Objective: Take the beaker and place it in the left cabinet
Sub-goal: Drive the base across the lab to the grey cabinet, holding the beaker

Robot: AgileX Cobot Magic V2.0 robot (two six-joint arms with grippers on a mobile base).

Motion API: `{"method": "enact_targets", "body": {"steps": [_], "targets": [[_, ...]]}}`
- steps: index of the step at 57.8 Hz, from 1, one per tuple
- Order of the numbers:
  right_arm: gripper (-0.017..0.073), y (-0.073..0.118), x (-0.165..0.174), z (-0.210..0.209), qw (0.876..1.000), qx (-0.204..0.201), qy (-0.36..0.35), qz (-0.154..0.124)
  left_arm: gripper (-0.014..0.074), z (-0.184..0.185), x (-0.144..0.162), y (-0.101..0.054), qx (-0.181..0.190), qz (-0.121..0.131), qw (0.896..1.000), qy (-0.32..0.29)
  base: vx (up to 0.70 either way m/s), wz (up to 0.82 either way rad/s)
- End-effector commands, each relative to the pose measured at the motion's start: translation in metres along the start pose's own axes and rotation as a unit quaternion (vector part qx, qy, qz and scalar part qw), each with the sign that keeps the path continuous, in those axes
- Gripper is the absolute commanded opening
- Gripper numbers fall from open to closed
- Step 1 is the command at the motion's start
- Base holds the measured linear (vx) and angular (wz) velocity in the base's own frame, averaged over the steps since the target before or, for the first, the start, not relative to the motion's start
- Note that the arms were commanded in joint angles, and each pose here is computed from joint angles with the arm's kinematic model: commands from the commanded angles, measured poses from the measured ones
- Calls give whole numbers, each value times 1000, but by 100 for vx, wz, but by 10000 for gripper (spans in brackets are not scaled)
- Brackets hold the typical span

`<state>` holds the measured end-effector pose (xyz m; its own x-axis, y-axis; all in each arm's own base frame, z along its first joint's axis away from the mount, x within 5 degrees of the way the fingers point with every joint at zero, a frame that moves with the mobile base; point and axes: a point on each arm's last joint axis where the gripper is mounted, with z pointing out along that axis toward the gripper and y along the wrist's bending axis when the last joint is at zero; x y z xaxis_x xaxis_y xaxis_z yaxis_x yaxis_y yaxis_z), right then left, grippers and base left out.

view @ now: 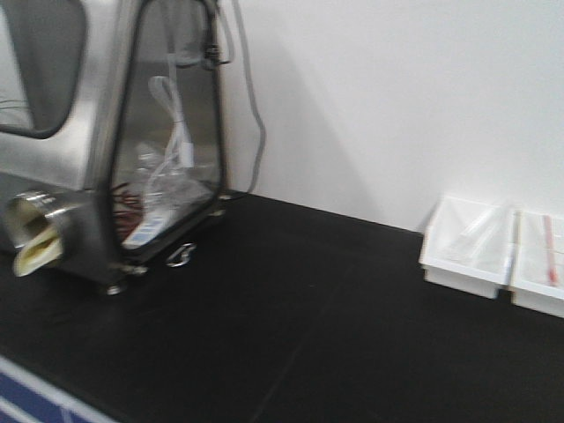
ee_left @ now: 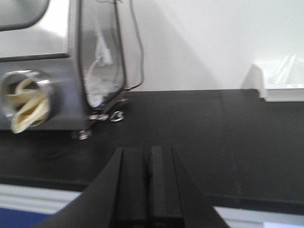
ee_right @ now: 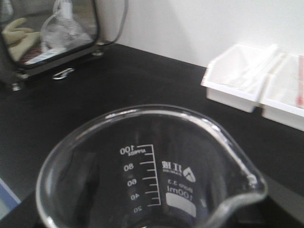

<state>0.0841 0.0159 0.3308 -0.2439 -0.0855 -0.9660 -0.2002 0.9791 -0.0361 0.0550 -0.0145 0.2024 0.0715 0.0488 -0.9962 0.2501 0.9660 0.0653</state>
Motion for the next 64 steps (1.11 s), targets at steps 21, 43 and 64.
{"method": "enact_targets", "body": {"steps": [21,43,64], "targets": [[-6,0,-15,-3,999,-3,-47,-11,1,-1,-3,0,-2,-6,999,-43,-9,65],[-6,0,-15,-3,999,-3,-47,-11,1,-1,-3,0,-2,-6,999,-43,-4,74],[-6,0,-15,-3,999,-3,-47,-11,1,-1,-3,0,-2,-6,999,-43,9,63]]}}
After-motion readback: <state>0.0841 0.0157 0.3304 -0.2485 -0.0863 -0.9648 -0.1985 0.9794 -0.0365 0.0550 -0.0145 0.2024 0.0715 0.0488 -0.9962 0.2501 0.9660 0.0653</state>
